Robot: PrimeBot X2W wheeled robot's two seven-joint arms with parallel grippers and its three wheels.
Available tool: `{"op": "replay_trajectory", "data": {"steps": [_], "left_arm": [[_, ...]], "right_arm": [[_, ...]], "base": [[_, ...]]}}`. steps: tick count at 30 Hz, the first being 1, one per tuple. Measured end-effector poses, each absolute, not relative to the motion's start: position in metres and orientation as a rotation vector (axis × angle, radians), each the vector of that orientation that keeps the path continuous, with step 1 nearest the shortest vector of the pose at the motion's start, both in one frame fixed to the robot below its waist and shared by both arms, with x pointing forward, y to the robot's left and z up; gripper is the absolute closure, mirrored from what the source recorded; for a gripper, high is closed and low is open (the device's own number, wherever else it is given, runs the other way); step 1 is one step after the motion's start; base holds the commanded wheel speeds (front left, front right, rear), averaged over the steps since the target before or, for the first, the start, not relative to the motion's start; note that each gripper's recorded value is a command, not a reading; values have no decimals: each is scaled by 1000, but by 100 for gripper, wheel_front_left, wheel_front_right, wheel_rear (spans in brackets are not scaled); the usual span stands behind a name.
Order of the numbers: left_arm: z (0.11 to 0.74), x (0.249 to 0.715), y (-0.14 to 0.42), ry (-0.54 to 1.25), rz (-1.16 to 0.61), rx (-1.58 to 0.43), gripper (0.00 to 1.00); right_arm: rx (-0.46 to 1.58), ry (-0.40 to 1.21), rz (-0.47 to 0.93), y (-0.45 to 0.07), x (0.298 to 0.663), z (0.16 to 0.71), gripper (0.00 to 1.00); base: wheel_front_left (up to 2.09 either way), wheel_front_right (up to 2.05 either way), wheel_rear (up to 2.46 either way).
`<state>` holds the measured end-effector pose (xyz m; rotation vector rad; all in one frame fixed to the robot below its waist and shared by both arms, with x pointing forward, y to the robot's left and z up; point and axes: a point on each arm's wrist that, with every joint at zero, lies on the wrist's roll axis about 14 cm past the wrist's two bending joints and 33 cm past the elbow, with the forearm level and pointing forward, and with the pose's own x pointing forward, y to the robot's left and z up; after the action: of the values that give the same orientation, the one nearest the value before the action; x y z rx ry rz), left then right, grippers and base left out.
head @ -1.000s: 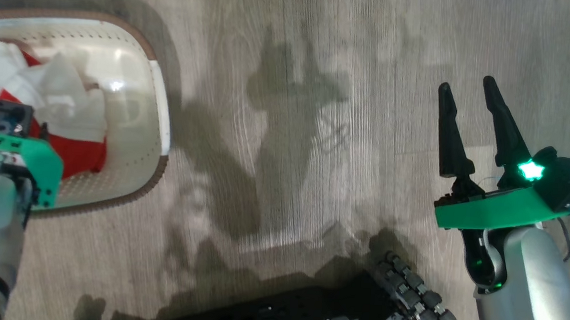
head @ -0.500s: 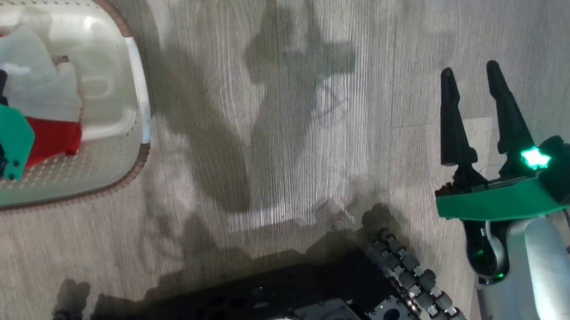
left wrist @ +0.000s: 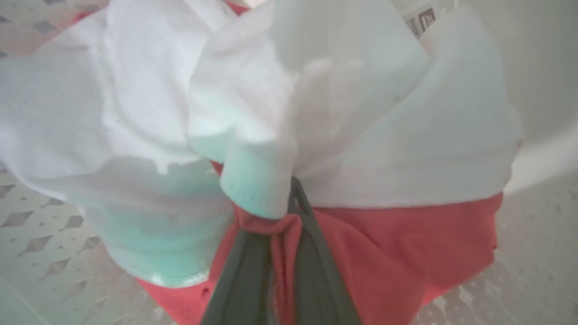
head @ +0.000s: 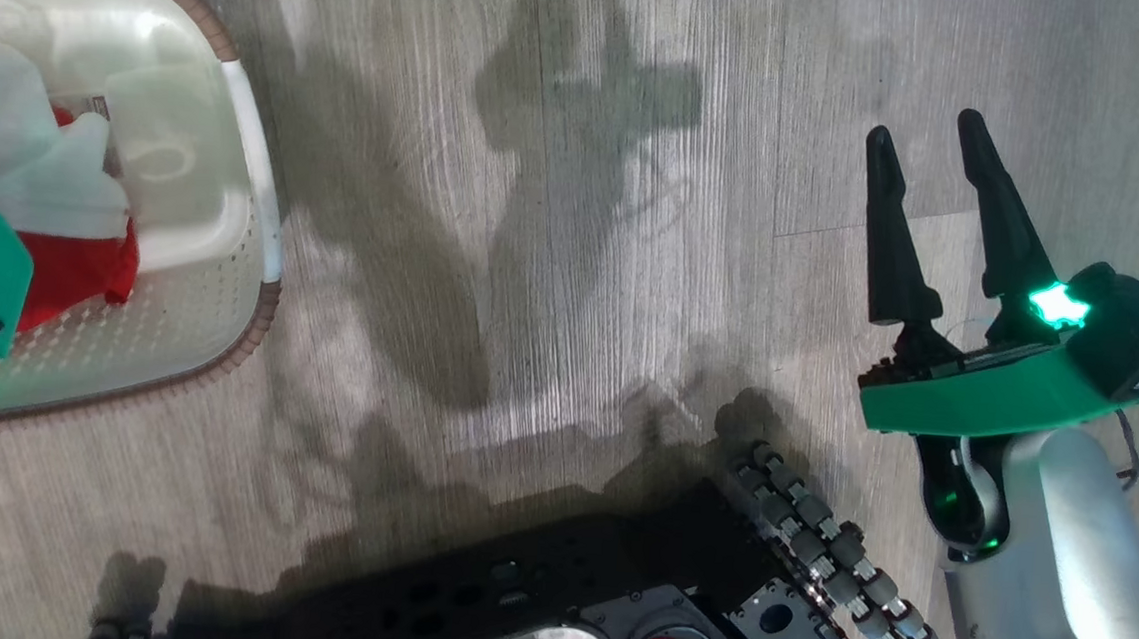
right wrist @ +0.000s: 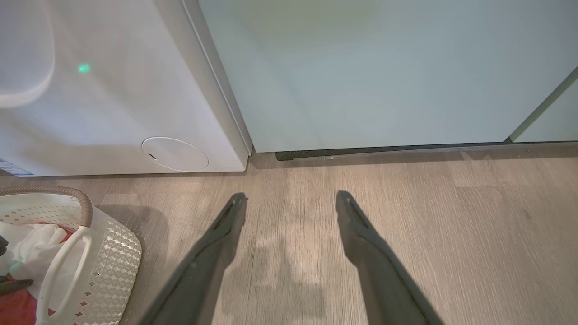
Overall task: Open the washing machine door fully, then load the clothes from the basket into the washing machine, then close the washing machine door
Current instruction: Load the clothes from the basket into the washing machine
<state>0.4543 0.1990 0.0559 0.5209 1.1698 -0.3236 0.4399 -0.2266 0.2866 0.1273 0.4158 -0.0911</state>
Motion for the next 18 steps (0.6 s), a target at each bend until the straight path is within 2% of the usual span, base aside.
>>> {"op": "replay_trajectory", "data": {"steps": [18], "left_arm": [[101,456,194,1081,-315,450,100]], "right_arm": [[127,313,-69,-222,453,327,0]], "base": [[0,0,0]]}}
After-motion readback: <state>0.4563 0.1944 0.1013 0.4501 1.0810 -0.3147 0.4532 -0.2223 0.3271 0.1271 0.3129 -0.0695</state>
